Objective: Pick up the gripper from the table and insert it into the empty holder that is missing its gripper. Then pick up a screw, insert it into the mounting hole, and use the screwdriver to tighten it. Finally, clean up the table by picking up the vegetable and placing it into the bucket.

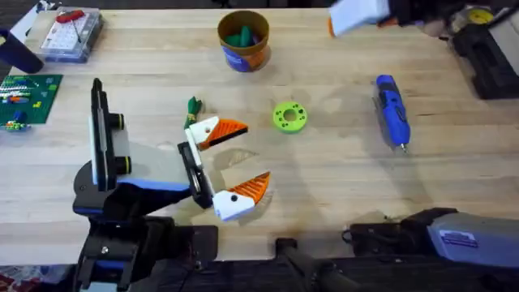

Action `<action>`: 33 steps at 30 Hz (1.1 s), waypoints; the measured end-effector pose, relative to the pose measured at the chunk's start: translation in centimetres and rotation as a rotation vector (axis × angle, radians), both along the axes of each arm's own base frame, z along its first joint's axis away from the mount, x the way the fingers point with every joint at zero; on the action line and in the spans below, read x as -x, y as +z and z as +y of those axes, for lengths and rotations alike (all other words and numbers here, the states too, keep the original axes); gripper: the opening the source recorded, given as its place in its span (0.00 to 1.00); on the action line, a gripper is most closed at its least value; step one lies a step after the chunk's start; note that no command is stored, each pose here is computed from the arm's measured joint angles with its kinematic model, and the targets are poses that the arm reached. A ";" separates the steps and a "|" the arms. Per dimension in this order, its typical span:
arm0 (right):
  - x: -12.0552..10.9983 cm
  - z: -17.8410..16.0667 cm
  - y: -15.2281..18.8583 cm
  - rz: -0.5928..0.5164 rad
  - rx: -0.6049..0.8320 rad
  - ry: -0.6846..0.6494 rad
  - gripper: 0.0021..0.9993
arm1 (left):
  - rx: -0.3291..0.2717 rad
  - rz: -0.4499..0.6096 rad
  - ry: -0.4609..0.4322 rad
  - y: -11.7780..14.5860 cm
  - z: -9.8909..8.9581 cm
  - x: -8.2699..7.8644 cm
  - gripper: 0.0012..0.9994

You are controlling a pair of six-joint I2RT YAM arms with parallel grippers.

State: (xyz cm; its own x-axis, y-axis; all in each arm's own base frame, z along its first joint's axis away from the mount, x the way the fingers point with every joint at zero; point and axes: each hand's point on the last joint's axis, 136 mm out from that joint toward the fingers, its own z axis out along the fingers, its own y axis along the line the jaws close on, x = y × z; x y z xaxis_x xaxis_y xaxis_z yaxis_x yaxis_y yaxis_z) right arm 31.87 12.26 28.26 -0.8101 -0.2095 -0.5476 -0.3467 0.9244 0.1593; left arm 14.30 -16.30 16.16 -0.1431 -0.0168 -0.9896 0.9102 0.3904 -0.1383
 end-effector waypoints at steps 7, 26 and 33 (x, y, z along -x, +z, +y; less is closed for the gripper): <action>3.0 -2.9 -1.8 0.121 0.139 -0.055 1.00 | 0.000 0.000 0.000 0.0 0.0 0.0 0.99; 3.7 -1.6 -9.4 0.225 0.210 -0.011 1.00 | 0.000 0.000 0.000 0.0 0.0 0.0 0.99; 4.1 1.5 -11.6 0.251 0.238 0.089 1.00 | 0.000 0.000 0.000 0.0 0.0 0.0 0.99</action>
State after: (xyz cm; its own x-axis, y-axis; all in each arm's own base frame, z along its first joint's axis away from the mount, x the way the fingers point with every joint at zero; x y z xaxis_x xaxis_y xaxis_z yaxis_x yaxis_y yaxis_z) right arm 27.73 13.77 16.61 -0.8860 -0.3835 -0.2608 -0.4053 0.9136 0.0334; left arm 14.30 -16.30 16.16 -0.1431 -0.0168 -0.9896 0.9102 0.3904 -0.1383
